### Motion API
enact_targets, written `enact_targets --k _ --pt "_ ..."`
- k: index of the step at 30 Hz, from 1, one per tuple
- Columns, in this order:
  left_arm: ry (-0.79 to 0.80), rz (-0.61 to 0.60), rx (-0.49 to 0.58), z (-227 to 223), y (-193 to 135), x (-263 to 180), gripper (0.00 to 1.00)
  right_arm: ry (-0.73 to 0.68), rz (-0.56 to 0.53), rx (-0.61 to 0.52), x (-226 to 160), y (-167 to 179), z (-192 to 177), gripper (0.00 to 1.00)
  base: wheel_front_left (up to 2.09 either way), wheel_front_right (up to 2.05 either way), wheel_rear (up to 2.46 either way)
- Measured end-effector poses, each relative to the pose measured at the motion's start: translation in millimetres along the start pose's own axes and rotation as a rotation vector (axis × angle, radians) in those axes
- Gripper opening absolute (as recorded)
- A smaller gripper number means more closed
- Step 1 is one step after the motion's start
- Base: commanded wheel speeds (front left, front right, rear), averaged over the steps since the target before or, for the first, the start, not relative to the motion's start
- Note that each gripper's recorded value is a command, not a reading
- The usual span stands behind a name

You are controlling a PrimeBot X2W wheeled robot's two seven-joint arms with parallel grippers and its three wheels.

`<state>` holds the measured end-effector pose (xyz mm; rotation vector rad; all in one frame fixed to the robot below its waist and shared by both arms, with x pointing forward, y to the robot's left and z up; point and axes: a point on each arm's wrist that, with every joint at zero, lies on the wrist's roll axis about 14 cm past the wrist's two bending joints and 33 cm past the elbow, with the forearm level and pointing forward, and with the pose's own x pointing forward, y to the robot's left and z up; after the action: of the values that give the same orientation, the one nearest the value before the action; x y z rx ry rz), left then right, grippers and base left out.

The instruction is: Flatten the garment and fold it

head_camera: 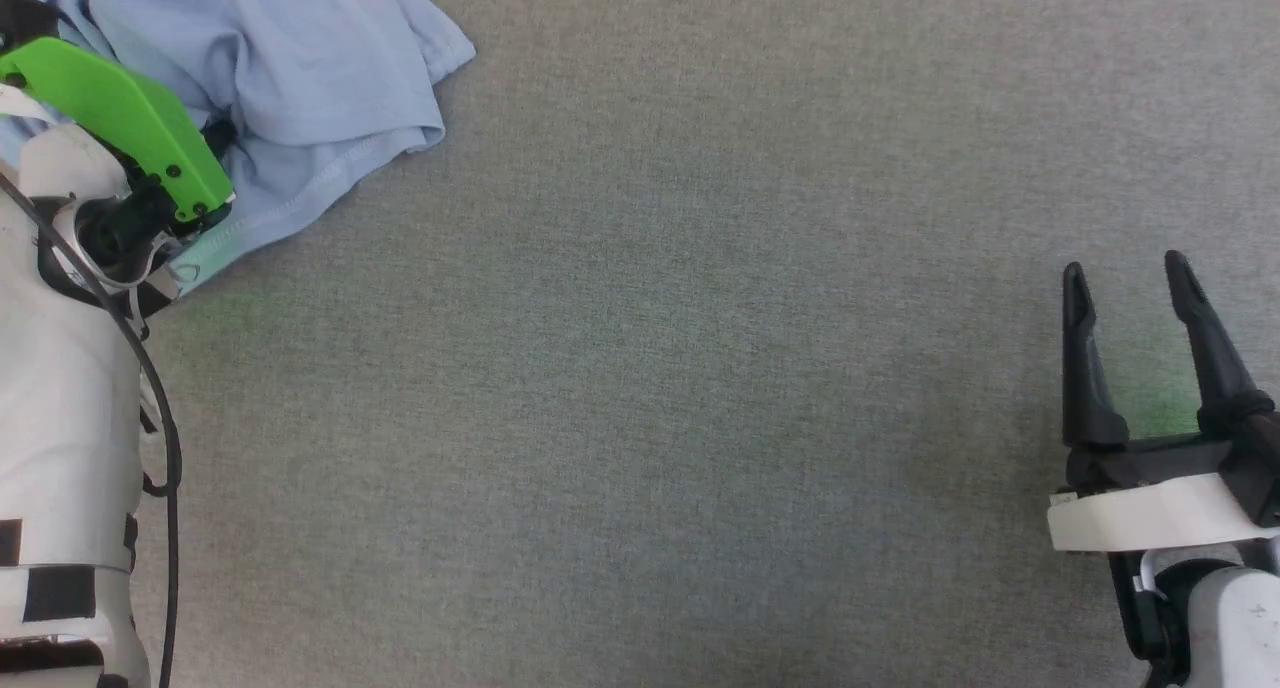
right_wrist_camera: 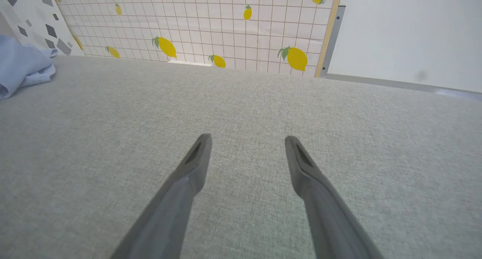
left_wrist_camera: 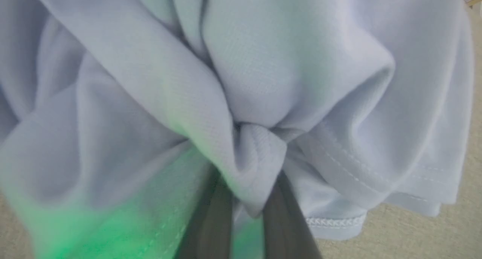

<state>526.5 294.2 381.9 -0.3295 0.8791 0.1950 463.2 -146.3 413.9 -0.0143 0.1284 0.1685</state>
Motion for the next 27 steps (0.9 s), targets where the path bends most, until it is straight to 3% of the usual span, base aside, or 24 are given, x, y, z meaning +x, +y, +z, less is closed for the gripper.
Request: enact_targets --k 15,27 --pt "-0.222 -0.109 0.094 60.1 -14.0 -76.6 0.0 -0.128 0.007 0.034 -15.0 6.0 46.9 1.0 0.0 0.0 0.0" --pt "-0.591 -0.274 0.22 138.7 -68.5 -203.1 0.0 -0.258 -0.004 0.083 -45.3 5.8 95.0 1.0 0.0 0.0 0.0"
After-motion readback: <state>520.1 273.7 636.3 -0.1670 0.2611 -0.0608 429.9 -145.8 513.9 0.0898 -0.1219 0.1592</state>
